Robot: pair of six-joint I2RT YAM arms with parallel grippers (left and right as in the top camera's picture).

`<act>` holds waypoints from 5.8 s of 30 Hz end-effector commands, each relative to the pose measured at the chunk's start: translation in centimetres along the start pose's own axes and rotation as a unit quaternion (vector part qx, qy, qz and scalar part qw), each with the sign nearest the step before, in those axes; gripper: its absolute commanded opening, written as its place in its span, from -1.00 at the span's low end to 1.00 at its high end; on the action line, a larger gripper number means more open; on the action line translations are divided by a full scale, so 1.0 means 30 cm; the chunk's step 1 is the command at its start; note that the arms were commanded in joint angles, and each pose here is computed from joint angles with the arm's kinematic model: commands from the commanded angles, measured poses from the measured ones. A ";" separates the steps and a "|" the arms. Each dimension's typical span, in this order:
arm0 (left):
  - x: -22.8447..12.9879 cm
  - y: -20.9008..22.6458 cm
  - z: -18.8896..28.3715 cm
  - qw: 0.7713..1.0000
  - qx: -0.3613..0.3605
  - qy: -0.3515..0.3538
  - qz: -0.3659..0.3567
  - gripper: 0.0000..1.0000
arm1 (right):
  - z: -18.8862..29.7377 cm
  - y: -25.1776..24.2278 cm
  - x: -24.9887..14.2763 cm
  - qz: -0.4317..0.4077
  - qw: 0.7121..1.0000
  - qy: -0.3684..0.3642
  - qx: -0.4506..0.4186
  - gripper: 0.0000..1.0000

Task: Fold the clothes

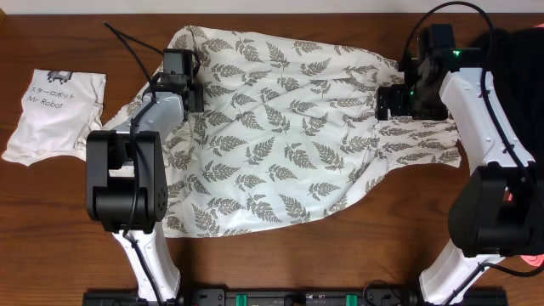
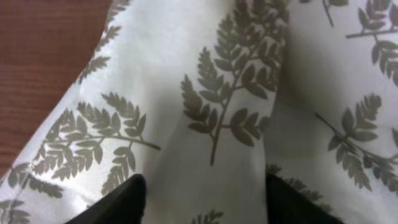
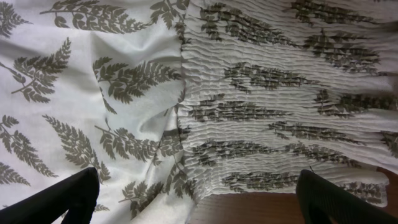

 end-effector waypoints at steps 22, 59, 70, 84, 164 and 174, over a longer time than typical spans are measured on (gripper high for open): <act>0.150 0.115 0.004 0.982 0.102 -0.093 -0.129 -0.79 | -0.007 -0.010 -0.006 0.005 1.000 0.004 -0.005 0.98; 0.361 0.086 0.536 0.996 -0.051 -0.067 0.037 -0.28 | -0.007 -0.010 -0.005 0.005 1.000 0.004 -0.005 0.99; 0.304 0.039 0.381 0.997 -0.050 -0.012 0.049 0.49 | -0.007 -0.010 -0.005 0.005 1.000 0.004 -0.005 0.98; 0.195 -0.013 0.159 0.997 -0.041 0.056 0.032 0.73 | -0.007 -0.010 -0.006 0.005 1.000 0.004 -0.005 0.98; 0.331 0.207 -0.026 0.971 0.194 -0.051 -0.128 -0.88 | -0.007 -0.007 -0.005 0.006 1.000 0.004 -0.005 0.99; 0.413 0.347 -0.055 0.980 0.147 -0.117 -0.072 -0.74 | -0.007 -0.007 -0.005 0.006 1.000 0.004 -0.005 0.98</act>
Point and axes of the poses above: each gripper's point midway between its finger pads, its own z axis back along the fingers, its own y axis along the line the jaws close on, x = y × z, the point moved 5 cm from there along z, back along the fingers, and after that the axes turned 7 degrees about z, right-handed, at the moved point
